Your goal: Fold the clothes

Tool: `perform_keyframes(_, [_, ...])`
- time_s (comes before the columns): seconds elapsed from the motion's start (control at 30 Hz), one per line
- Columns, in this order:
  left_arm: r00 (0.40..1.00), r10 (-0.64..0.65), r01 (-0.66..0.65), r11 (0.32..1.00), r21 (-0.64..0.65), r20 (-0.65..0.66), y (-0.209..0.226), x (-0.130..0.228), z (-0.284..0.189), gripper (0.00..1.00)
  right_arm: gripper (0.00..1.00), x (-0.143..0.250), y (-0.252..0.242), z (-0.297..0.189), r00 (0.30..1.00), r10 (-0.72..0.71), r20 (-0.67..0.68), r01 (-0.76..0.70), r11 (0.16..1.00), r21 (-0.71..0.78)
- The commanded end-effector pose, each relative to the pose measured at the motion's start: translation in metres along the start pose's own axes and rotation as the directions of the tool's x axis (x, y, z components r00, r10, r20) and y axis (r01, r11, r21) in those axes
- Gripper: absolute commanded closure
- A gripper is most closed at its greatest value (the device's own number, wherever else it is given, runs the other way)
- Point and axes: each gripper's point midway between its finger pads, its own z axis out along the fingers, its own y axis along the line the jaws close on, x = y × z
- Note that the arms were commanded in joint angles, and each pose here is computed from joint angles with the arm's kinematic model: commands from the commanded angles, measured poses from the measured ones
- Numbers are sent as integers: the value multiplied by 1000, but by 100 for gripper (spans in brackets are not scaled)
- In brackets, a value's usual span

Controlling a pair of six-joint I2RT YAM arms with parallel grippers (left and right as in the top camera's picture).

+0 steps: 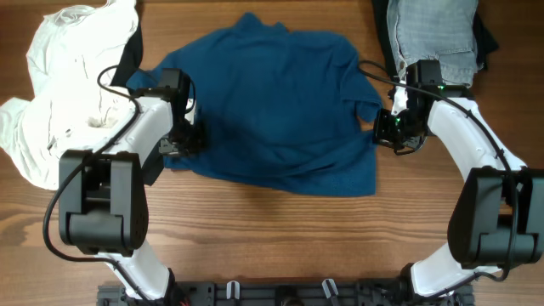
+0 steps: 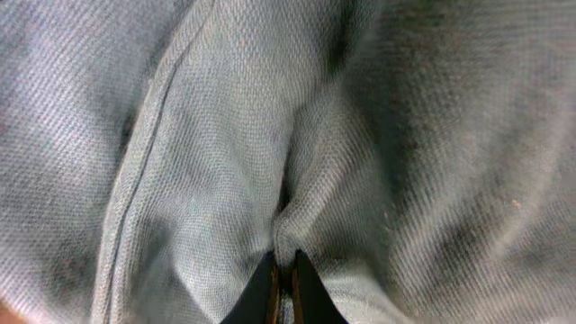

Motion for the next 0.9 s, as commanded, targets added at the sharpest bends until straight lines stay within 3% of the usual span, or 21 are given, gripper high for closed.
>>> perform_keyframes(0.0, [1000, -6, 5, 1000, 19, 15, -3, -13, -15, 96, 96, -1, -2, 3, 1000, -15, -1, 15, 1000, 8])
perform_keyframes(0.27, [999, -4, 3, 1000, 25, 44, -8, -25, -62, 96, 95, -1, 1, -10, 1000, -16, 0, 16, 1000, 7])
perform_keyframes(0.4, [997, -5, 3, 1000, 30, 74, -10, -23, -95, 96, 96, 0, 9, -39, 999, -26, 47, 27, 1000, -12])
perform_keyframes(0.63, [949, -33, 3, 995, 95, 315, -17, -14, -185, 96, 96, 21, 27, -129, 966, -59, 253, 75, 996, -53])
perform_keyframes(0.87, [849, -51, -45, 985, 168, 525, -18, 45, -275, 96, 96, 75, 30, -221, 861, -49, 506, 93, 994, -61])
